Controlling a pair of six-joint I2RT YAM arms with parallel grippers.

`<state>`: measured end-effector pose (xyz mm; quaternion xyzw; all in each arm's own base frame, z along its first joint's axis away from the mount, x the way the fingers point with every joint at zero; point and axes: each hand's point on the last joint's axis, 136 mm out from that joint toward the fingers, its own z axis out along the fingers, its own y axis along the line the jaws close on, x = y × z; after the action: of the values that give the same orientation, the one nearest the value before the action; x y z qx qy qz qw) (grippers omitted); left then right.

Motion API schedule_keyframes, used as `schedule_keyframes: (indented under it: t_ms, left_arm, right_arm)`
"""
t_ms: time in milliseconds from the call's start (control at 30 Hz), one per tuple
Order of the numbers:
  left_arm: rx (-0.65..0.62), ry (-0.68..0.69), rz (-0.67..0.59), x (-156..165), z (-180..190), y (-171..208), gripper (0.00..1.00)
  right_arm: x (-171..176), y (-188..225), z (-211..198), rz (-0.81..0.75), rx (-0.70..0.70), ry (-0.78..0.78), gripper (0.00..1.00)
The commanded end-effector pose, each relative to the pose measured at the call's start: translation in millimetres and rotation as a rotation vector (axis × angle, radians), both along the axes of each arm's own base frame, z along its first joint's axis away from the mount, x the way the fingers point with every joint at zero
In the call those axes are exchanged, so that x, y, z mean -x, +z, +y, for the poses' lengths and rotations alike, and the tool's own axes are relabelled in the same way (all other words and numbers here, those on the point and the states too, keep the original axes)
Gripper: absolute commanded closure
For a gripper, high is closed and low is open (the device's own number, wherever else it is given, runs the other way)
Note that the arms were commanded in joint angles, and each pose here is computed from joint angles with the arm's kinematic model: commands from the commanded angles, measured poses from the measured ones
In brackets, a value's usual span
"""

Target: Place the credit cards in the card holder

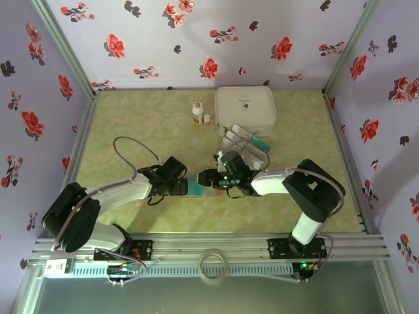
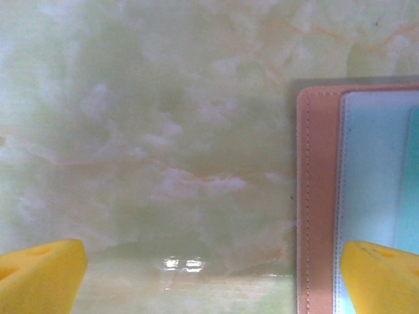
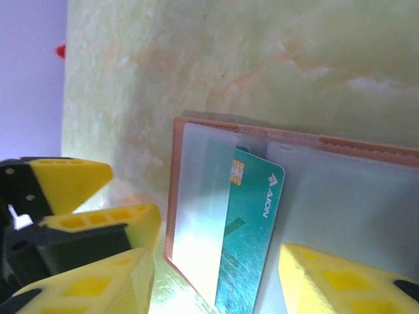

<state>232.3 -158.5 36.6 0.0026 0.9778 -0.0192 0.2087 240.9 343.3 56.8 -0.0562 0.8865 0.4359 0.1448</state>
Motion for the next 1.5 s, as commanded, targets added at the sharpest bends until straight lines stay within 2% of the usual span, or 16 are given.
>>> schedule_keyframes:
  t_ms: [0, 133, 367, 467, 700, 1467]
  left_arm:
    - [-0.01, 0.052, -0.013, -4, 14, 13, 0.0]
    - [-0.027, 0.075, 0.002, -5, 25, 13, 0.0]
    - [-0.094, 0.092, 0.05, -2, 38, 0, 0.0]
    - [-0.118, 0.09, 0.069, -2, 39, -5, 0.0]
    - [-0.136, 0.072, 0.085, -5, 36, -10, 0.0]
    - [-0.124, 0.048, 0.128, -7, 25, -28, 0.0]
  right_arm:
    - [2, 2, -13, -0.026, 0.139, 0.031, 0.47]
    - [-4, 7, -22, -0.054, 0.239, 0.026, 0.51]
    - [-2, -8, -27, -0.063, 0.429, 0.062, 0.89]
    - [0, -14, -23, -0.075, 0.483, 0.086, 0.96]
    - [2, -23, -14, -0.084, 0.54, 0.119, 0.99]
    - [4, -29, 12, -0.076, 0.533, 0.169, 0.99]
